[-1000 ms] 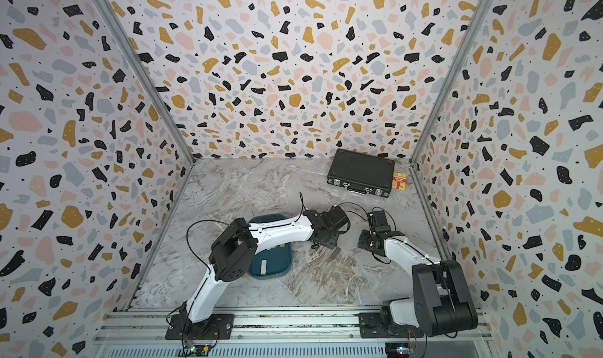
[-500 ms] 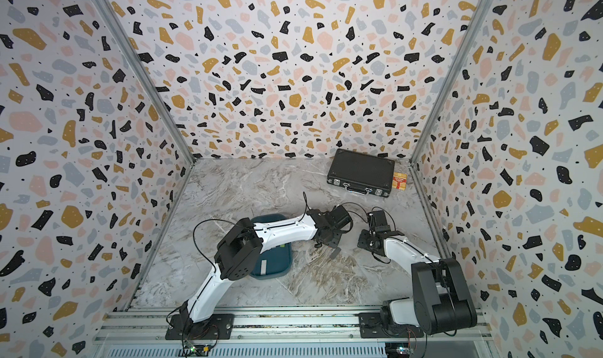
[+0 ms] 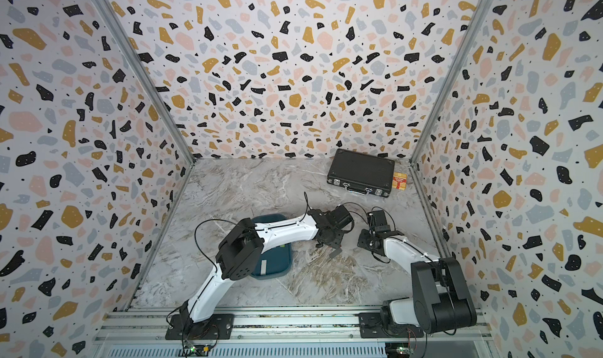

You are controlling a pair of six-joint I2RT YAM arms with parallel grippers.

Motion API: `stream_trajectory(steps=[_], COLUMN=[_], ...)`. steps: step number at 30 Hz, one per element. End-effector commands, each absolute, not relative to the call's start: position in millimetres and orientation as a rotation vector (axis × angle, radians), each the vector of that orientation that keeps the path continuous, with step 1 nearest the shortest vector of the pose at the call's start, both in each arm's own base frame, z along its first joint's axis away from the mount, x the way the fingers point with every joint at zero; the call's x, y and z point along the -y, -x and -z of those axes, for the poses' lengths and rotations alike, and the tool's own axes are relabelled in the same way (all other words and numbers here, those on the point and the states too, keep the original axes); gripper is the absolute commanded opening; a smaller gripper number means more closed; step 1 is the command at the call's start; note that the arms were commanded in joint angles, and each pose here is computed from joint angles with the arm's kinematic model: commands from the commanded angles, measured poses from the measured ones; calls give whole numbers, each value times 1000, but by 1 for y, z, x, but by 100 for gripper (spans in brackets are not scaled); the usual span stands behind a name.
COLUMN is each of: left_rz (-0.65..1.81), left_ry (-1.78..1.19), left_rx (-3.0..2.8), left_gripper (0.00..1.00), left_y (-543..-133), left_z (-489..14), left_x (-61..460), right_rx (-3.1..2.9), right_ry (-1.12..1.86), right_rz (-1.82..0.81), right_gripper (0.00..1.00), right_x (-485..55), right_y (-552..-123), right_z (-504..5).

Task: Put the usb flash drive into the storage box
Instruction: Adjust the USB flash at the center of the board, then pick up the USB flash from the center of the board.

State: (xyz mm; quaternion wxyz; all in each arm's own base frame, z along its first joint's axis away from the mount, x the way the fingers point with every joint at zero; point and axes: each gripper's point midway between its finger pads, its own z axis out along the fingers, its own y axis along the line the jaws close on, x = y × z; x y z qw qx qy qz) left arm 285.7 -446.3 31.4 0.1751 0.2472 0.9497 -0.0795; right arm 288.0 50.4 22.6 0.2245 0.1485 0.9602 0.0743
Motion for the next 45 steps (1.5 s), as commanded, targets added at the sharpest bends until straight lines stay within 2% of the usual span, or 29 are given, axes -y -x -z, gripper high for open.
stream_trajectory(steps=[1,12,23,35,45], left_rz=[242,226,271,135,93], left_ry=[-773,-725,-719,-724,-752], left_rx=[-2687,-2624,-2681,-2739,-2738], left_gripper=[53,55,53,46,46], left_y=[-275,-285,-278,-274,-281], left_z=[-27,-57,-40,-16,-10], left_x=[456,441,441,422,424], right_rx=[-2682,-2692,-2702,-2703,-2705], right_ry=[-414,-409,-405,-404,-404], right_rz=[-212,-223,-234,-240,-243], right_gripper=[51,51,51,51,51], right_x=[-52,-54,-56,-57,-58], right_y=[-284,-285,-285,-286,-286], right_z=[-17,-15,-14,-14,-13])
